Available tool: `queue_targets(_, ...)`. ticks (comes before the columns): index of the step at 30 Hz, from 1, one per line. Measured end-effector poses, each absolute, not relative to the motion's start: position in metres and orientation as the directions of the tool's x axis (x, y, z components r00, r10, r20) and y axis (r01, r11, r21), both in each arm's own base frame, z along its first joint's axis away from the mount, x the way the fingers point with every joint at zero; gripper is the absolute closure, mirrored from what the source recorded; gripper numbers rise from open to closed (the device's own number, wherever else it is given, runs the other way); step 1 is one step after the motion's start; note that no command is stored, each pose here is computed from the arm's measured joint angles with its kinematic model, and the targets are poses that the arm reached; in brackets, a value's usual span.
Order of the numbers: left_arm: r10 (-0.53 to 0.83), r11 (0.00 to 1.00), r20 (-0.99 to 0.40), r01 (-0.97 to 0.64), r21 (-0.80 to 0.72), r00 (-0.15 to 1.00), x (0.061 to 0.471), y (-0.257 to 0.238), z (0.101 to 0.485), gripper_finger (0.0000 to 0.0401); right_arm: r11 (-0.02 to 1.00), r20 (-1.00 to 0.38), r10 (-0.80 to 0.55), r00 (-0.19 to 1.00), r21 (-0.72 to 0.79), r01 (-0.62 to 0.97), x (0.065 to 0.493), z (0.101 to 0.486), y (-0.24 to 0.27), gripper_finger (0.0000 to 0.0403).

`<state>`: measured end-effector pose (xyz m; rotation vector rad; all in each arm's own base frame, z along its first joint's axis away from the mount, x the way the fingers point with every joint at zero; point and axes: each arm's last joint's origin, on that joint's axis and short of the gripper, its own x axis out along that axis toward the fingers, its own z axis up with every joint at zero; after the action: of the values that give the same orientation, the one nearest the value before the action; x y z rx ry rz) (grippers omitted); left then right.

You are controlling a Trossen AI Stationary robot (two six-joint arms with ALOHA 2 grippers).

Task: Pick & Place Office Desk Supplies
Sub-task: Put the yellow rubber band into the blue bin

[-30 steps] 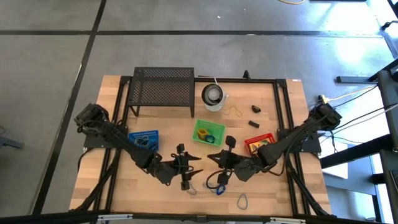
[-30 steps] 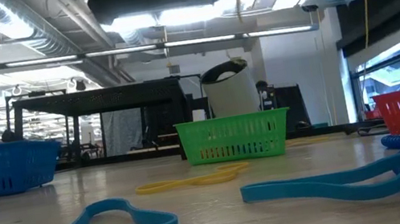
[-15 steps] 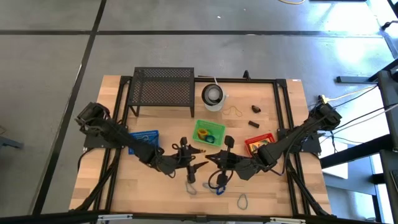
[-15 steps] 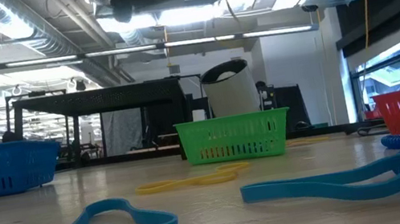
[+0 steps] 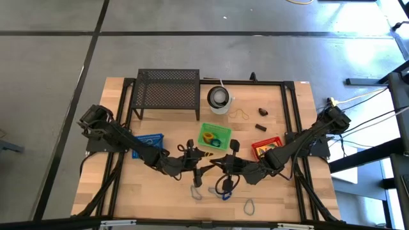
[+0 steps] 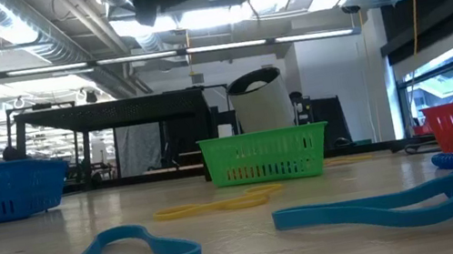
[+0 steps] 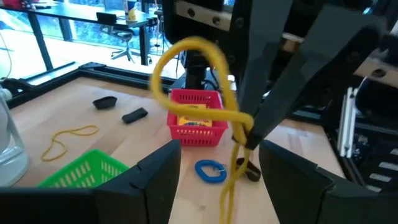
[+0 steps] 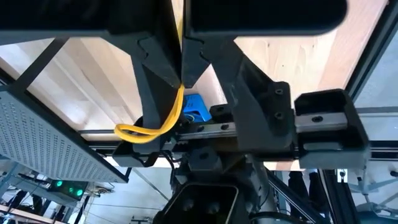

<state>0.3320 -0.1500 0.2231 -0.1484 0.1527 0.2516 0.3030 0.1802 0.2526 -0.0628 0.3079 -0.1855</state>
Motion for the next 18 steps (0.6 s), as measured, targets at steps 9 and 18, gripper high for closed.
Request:
queue_targets(9, 0.21, 0.962, -0.156, -0.232, -0.144, 0.965, 0.3327, -0.1507, 0.2248, 0.027, 0.98, -0.295, -0.194, 0.936, -0.092, 0.174, 0.3031, 0.2525, 0.1801, 0.0397)
queue_targets(18, 0.139, 0.974, -0.167, -0.165, -0.153, 0.976, 0.3356, -0.1475, 0.2244, 0.0392, 0.982, -0.298, -0.185, 0.936, -0.089, 0.166, 0.303, 0.2523, 0.1803, 0.0397)
